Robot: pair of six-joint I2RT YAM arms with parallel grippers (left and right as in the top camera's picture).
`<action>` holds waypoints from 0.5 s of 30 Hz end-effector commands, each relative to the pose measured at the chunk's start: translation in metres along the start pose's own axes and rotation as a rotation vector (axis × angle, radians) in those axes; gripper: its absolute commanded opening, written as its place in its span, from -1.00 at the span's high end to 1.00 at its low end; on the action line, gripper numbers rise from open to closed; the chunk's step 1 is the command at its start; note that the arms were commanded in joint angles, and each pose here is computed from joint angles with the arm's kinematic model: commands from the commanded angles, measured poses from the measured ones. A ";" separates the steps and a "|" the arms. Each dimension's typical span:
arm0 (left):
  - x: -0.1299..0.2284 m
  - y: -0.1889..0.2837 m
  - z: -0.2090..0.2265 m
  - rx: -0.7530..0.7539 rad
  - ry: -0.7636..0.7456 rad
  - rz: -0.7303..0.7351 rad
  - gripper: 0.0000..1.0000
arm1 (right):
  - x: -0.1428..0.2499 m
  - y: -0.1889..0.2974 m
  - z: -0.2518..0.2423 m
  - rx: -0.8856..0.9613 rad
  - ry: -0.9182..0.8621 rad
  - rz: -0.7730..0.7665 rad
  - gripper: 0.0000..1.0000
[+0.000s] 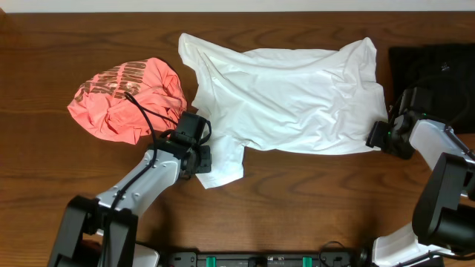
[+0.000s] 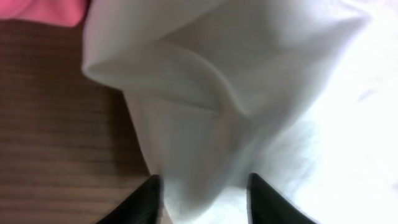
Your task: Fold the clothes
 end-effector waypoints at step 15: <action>0.016 -0.042 0.008 -0.053 0.024 0.139 0.81 | 0.027 -0.023 -0.001 -0.024 0.042 0.075 0.92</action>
Point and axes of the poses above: each gripper's point midway between its finger pads, its own y axis back along the fingers, its own z axis along the line the jaws close on, x = y × z, the point moved 7 cm from there along y, back along the fingers, and after that the axes turned 1 degree about y, right-handed, at the moved point
